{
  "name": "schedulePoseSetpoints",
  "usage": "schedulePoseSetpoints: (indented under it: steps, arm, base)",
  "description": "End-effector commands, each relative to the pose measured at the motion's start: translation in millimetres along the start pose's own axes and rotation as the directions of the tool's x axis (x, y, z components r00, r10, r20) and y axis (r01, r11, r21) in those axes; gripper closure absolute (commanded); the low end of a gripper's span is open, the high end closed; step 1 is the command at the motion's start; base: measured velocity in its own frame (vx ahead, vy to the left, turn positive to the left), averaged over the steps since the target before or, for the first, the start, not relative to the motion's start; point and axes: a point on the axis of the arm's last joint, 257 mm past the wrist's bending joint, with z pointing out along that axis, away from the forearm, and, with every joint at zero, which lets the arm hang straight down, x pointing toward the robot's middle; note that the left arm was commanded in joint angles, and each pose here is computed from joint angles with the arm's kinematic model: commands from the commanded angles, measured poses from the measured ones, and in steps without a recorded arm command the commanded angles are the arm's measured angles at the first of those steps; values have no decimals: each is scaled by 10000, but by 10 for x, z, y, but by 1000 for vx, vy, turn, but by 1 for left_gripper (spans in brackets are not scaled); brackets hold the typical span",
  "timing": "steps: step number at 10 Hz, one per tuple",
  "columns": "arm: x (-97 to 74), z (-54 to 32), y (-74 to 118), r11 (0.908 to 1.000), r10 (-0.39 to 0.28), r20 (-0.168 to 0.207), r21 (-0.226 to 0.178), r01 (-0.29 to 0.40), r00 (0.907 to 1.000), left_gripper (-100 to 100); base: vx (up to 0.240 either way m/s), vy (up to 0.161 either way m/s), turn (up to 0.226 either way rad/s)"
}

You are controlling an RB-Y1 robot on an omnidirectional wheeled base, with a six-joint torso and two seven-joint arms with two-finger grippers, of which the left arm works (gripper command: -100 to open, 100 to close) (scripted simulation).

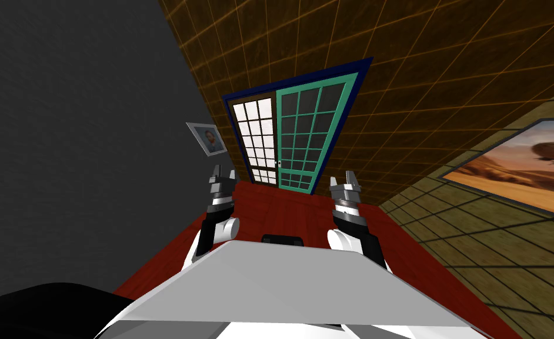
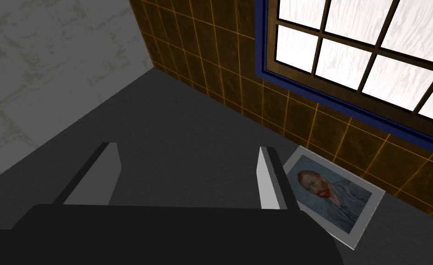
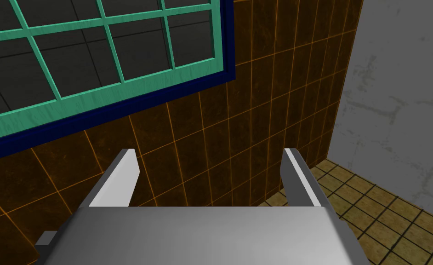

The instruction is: Pull the door open

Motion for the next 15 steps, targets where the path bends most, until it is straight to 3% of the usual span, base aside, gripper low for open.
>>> schedulePoseSetpoints:
  steps: [1,5,9,12,15]
  arm:
    - [-9,-25,121,9985,509,-139,-181,-511,9986,-100]
    - [-47,-88,380,9856,1583,-423,-531,-1604,9865,-100]
    - [-102,-159,625,9610,2584,-707,-823,-2638,9634,-100]
    - [-148,-213,788,9378,3241,-914,-998,-3325,9416,-100]
    - [-205,-279,968,9061,3941,-1147,-1172,-4064,9119,-100]
  base:
    - [72,1,-51]
    - [135,4,-51]
    - [103,0,-44]
    - [87,8,-34]
    - [92,7,-47]
